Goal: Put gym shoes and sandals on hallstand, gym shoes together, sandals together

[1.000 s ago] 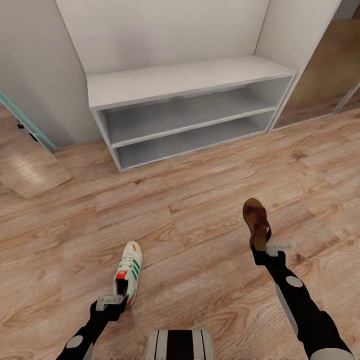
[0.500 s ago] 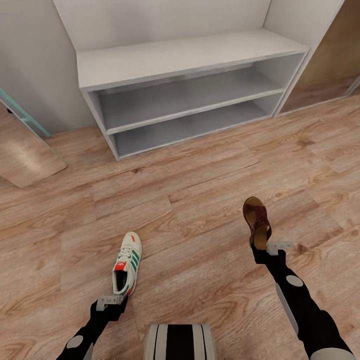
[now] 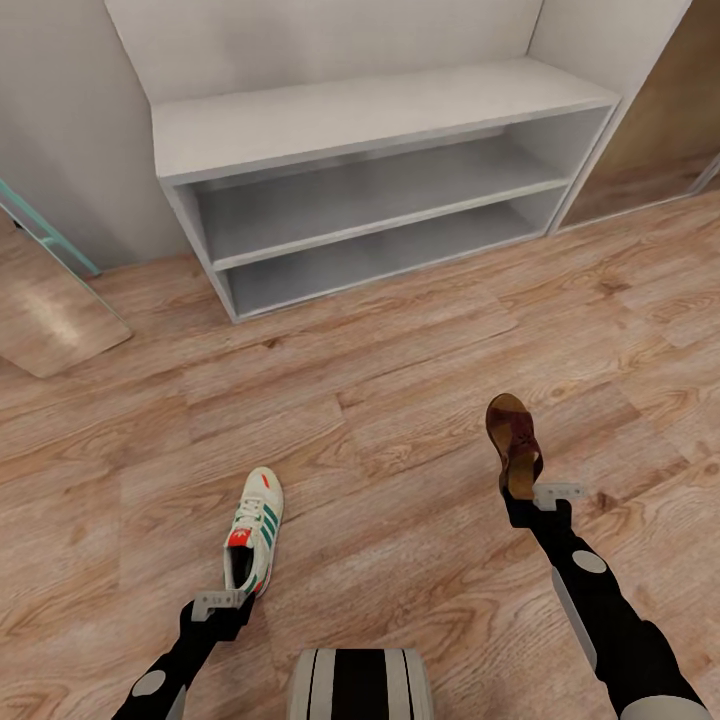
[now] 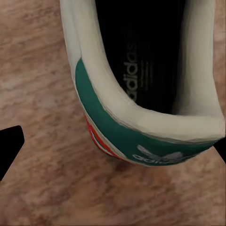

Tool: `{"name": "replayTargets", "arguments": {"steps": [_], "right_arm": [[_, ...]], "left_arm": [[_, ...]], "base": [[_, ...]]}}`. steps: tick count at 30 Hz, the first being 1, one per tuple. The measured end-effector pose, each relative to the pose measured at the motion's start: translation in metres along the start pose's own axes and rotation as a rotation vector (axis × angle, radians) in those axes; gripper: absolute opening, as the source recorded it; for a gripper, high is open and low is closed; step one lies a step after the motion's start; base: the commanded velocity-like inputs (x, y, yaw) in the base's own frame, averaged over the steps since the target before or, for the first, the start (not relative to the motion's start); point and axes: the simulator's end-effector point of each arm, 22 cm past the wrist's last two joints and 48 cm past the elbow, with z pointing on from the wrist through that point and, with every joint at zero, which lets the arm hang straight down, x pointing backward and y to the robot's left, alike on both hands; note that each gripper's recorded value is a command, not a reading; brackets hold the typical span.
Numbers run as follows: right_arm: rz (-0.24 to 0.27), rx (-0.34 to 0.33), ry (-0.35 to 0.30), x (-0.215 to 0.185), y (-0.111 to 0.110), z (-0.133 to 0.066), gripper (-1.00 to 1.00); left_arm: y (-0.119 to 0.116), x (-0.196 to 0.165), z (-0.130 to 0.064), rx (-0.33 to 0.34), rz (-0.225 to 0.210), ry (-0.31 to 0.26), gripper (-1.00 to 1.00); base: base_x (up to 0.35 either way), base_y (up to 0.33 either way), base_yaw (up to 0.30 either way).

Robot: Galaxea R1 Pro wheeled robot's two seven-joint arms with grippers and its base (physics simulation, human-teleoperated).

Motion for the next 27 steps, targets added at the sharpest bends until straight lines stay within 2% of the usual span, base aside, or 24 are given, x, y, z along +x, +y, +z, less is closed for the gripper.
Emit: {"name": "replayTargets", "arguments": {"steps": [27], "right_arm": [[0.0,0.0,0.0,0.0,0.0,0.0,-1.0]], "left_arm": [[0.0003,-0.0015,0.0003,-0.001,-0.001,-0.004,1.0]], "base": [[0.013,0.0,0.0]]}}
